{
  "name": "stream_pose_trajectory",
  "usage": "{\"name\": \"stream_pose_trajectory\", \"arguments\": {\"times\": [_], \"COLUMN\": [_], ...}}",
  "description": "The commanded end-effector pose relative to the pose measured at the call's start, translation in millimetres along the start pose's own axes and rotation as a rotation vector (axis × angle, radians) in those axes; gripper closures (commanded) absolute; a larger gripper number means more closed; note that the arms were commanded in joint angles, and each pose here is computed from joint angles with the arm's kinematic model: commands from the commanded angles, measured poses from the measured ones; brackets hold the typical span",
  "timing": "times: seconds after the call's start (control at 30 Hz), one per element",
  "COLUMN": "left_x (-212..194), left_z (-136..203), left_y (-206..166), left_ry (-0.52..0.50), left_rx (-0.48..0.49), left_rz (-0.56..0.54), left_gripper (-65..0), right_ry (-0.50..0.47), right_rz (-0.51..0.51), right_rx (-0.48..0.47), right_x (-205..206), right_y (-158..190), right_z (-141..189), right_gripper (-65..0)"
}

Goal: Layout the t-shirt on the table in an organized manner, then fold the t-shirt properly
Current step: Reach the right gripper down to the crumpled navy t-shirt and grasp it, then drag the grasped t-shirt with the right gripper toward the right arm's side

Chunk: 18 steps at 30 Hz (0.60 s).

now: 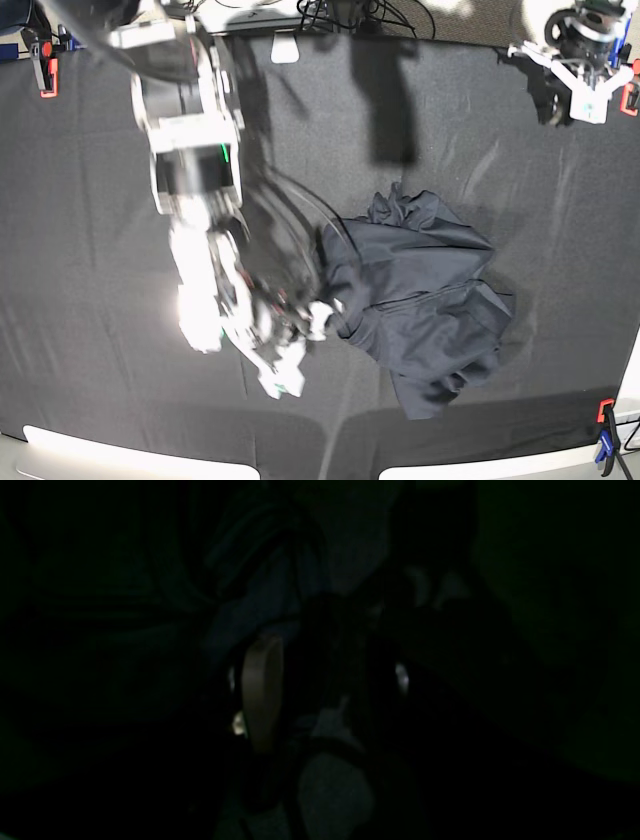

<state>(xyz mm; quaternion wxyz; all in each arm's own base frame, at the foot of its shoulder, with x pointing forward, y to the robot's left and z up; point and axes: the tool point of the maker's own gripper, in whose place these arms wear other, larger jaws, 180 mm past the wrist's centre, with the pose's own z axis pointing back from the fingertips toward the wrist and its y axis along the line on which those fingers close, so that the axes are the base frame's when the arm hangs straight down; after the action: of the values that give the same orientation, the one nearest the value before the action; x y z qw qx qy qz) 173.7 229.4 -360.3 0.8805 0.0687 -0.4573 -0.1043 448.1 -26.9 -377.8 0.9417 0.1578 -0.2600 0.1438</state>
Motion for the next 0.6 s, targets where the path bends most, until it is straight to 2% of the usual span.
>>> {"name": "stream_pose_trajectory", "arguments": {"times": [0.0, 0.17, 0.33, 0.43, 0.57], "left_x": [9, 9, 9, 9, 8], "left_z": [2, 2, 2, 2, 2], "left_y": [3, 3, 3, 3, 3], "left_ry": [-0.033, -0.032, -0.032, -0.032, -0.032], "left_rx": [0.008, 0.007, 0.007, 0.008, 0.007], "left_rz": [-0.009, -0.009, -0.009, -0.009, -0.009], "left_gripper": [-11.7, -11.7, -11.7, -11.7, -11.7], "right_ry": [-0.041, 0.032, 0.031, 0.036, 0.057], "right_rz": [0.012, -0.014, -0.027, -0.025, 0.004], "right_rx": [0.011, 0.023, 0.032, 0.046, 0.034], "right_x": [22, 2, -4, -4, -6], "right_y": [5, 4, 5, 13, 21], "right_z": [6, -8, -15, -17, -20], "right_gripper": [-26.9, -26.9, -26.1, -20.3, -6.6]}}
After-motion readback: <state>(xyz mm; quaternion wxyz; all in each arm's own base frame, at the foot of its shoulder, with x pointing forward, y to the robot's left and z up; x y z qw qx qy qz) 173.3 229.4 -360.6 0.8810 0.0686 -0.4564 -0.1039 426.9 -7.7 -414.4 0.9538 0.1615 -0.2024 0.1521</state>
